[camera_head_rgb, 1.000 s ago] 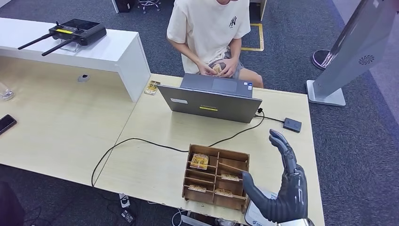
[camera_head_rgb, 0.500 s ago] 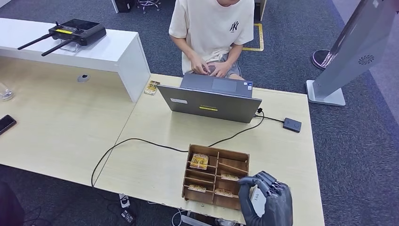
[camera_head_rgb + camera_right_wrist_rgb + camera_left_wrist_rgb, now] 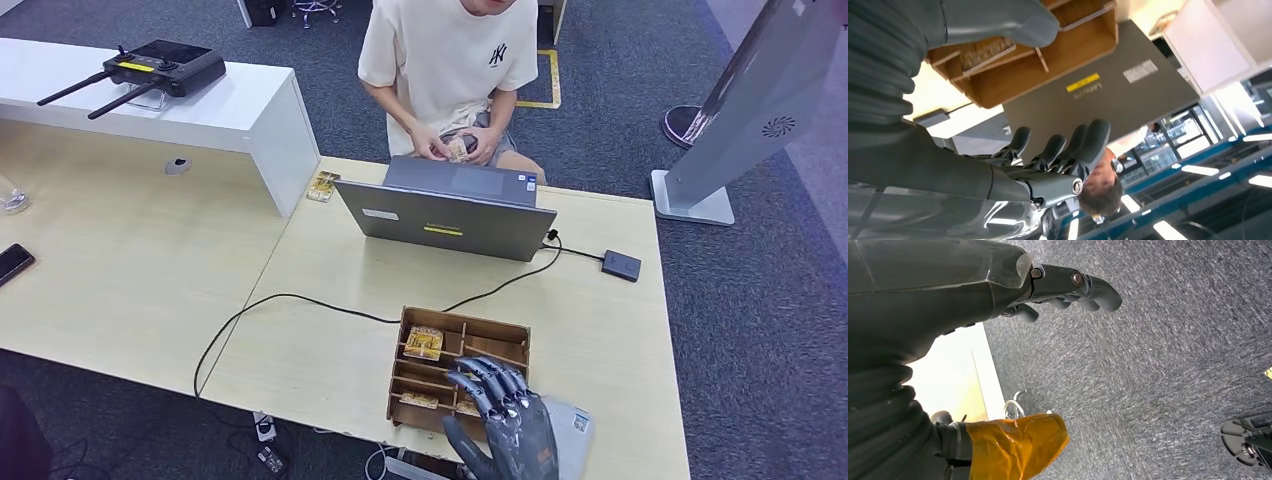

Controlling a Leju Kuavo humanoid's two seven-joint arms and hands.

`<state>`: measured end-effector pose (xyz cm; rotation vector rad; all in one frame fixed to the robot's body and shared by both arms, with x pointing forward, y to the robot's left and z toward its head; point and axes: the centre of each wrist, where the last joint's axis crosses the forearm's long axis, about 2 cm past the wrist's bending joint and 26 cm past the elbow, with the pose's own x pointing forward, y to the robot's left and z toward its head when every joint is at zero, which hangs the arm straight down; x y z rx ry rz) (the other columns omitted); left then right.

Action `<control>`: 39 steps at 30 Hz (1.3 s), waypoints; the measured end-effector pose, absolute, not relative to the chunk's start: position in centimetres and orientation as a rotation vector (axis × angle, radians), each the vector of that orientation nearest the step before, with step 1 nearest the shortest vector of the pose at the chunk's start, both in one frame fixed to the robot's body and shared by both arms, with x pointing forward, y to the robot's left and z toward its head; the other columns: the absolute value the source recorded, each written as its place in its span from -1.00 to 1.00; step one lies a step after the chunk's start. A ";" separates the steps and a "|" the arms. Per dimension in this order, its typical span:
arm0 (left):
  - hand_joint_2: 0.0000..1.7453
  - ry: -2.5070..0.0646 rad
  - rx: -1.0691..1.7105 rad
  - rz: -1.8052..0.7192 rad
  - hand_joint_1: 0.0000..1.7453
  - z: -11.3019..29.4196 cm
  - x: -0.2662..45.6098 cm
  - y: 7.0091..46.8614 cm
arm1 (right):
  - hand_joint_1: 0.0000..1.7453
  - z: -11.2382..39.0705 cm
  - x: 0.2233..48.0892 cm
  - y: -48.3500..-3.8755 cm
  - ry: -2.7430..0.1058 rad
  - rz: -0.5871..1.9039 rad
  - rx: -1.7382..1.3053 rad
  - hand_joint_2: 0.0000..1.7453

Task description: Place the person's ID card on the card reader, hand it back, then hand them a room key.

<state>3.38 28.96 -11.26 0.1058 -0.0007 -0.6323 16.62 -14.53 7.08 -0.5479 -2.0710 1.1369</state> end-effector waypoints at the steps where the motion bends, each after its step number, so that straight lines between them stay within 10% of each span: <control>1: 1.00 -0.001 0.106 -0.634 -1.00 -11.3 3.4 29.0 | -0.10 6.8 16.7 -14.5 -2.059 1.155 -0.550 1.00; 7: 1.00 -0.007 0.109 -0.643 -1.00 -11.2 3.7 29.0 | 0.50 5.6 17.0 -14.7 -1.999 1.218 -0.594 1.00; 22: 1.00 -0.011 0.109 -0.641 -1.00 -11.2 3.8 29.0 | -0.04 4.9 16.8 -15.1 -1.933 1.219 -0.685 1.00; 39: 1.00 -0.017 0.109 -0.648 -1.00 -11.2 3.8 29.0 | 0.00 6.4 17.6 -15.7 -1.936 1.152 -0.804 1.00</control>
